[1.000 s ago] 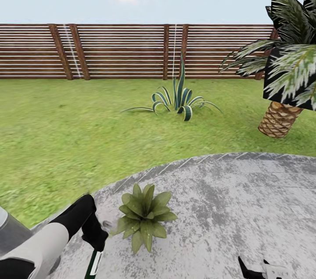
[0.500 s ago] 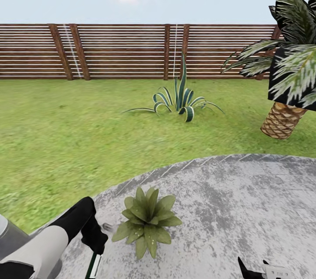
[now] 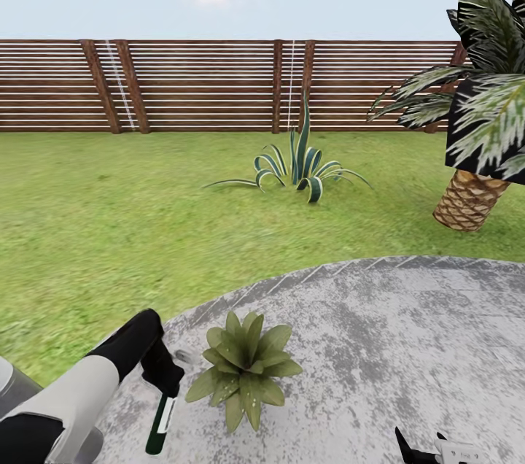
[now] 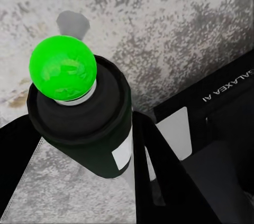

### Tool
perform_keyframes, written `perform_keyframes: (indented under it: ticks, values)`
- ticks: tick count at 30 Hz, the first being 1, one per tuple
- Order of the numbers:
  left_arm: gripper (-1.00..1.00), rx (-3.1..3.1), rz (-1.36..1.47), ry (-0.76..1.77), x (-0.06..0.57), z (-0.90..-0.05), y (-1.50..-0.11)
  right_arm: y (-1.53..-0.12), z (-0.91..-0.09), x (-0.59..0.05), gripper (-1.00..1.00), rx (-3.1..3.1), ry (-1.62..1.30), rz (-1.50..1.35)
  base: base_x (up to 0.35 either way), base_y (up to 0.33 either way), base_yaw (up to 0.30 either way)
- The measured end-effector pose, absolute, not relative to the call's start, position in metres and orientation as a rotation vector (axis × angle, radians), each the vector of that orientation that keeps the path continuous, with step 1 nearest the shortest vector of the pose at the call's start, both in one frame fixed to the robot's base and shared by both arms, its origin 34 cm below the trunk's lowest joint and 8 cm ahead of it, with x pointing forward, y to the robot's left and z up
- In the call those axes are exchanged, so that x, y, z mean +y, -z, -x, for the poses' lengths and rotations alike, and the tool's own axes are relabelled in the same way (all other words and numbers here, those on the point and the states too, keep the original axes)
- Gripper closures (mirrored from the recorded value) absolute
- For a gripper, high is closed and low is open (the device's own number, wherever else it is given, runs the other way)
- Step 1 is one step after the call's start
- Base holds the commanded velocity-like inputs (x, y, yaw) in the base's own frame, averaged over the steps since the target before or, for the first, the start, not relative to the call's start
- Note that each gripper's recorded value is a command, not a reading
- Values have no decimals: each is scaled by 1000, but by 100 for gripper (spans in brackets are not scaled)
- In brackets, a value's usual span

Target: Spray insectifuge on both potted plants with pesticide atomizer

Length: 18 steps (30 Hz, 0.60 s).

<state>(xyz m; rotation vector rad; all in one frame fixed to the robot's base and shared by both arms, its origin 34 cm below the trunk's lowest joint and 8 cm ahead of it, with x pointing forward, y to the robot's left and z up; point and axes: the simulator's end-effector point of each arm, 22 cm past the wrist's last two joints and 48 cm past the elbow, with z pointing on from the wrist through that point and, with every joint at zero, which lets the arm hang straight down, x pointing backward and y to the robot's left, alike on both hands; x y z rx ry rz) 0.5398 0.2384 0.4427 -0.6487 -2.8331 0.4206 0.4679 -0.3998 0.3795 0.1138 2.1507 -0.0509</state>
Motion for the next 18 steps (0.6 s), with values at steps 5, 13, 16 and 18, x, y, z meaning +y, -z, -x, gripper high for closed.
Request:
perform_keyframes:
  ticks: [5, 13, 16, 18]
  values:
    - [100, -2836, 654, -421, 243, -540, -443, -380, -468, -400, -100, 2150, 51, -114, 0, 0, 0]
    - [100, -2782, 857, -315, 269, -531, -432, -380, -468, -401, -100, 2149, 54, -114, 0, 0, 0]
    - [100, -2781, 884, -321, 265, -534, -434, -380, -468, -401, -100, 2151, 52, -112, 0, 0, 0]
    - [100, -2768, 902, -341, 258, -535, -437, -380, -468, -401, -100, 2151, 51, -111, 0, 0, 0]
